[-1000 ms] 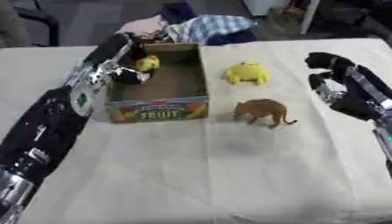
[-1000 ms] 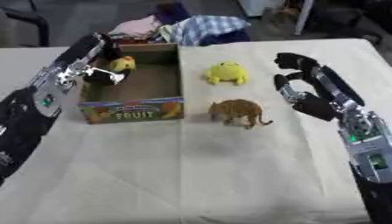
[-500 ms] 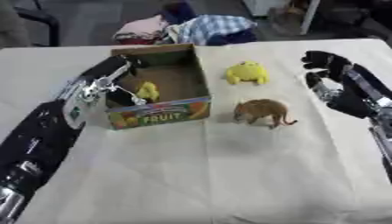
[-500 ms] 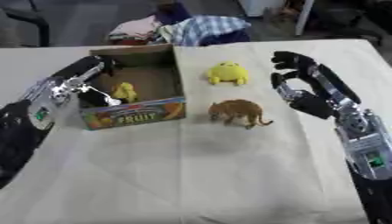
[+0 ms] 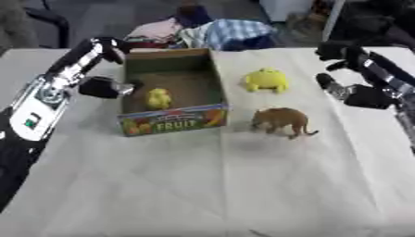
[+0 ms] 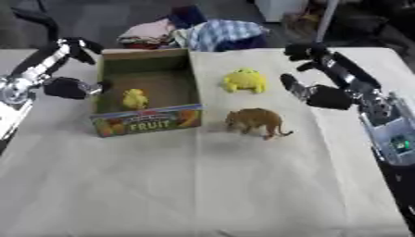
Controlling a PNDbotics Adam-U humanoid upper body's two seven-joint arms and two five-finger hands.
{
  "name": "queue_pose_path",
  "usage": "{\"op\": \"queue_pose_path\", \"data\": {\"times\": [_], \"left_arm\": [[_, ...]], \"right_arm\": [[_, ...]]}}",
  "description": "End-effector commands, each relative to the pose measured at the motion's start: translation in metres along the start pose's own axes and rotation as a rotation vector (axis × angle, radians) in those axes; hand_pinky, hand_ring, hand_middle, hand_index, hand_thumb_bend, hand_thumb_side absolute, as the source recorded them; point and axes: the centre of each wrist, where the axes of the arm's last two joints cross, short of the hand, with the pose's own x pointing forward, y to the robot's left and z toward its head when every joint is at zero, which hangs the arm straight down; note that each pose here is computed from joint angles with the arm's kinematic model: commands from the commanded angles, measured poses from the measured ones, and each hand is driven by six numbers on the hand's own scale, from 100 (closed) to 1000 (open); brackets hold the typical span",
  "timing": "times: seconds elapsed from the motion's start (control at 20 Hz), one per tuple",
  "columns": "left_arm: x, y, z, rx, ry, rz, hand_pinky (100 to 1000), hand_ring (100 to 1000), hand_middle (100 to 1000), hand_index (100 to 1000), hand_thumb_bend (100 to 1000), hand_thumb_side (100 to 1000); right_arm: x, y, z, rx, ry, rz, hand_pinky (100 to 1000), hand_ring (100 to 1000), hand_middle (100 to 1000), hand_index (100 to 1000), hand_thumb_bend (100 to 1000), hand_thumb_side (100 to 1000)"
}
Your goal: Pick up objects on the table and place them in the box.
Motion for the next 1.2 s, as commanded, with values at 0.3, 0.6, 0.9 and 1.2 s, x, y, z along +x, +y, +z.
{"op": "queue_pose_path", "data": {"times": [0.3,0.6,0.9,1.2], "left_arm": [[0.02,0.015,0.036,0.141,-0.011,0.214,754,646,695,815,423,331],[0.015,0.007,0.056,0.208,0.02,0.319,755,644,692,813,406,347],[0.005,0.0,0.071,0.254,0.075,0.363,755,642,688,811,391,353],[-0.006,-0.008,0.079,0.267,0.124,0.385,753,640,686,810,387,362]], "right_arm": [[-0.034,0.0,-0.011,0.209,0.109,0.095,809,900,877,953,306,620],[-0.06,0.025,-0.01,0.285,0.197,0.096,811,901,876,950,322,635],[-0.075,0.042,-0.005,0.323,0.256,0.123,812,888,874,946,341,634],[-0.083,0.054,-0.001,0.301,0.312,0.186,735,757,723,827,318,506]]}}
